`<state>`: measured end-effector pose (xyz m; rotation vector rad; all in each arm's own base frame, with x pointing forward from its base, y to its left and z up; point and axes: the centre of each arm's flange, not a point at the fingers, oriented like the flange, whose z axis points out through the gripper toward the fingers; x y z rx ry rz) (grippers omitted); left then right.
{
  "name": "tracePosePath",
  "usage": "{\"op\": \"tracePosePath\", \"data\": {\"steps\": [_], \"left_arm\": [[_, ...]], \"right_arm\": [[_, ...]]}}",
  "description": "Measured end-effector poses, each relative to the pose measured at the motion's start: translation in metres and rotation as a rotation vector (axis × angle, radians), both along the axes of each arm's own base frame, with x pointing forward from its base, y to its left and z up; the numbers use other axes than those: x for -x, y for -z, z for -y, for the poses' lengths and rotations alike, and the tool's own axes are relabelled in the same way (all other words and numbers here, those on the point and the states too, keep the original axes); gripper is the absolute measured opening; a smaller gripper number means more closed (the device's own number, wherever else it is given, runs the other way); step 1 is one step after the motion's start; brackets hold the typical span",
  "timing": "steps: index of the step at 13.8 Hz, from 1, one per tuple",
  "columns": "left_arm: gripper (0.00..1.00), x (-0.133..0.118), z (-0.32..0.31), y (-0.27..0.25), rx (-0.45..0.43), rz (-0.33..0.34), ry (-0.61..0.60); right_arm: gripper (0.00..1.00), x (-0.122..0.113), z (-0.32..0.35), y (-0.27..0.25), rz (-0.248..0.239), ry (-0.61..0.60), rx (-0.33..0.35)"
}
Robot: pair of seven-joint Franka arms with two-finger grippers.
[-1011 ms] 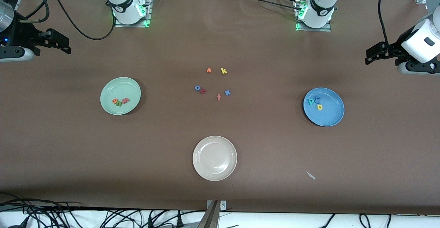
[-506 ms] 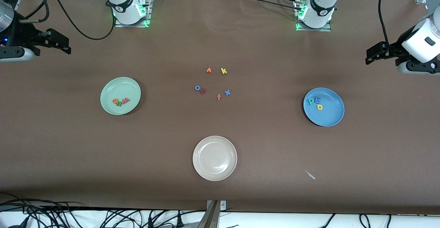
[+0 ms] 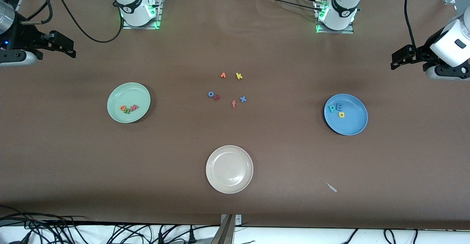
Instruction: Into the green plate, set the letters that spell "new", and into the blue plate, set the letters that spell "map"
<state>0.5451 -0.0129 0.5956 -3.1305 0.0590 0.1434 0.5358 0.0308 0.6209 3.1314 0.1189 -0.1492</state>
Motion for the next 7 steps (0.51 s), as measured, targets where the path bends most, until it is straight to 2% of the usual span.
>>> {"op": "tracePosePath", "data": {"steps": [7], "left_arm": [[1.00,-0.0011,0.0006,-0.0010,0.000,0.010,0.001]], "right_arm": [[1.00,-0.0003,0.0008,-0.0040,0.009,0.000,-0.001]]}}
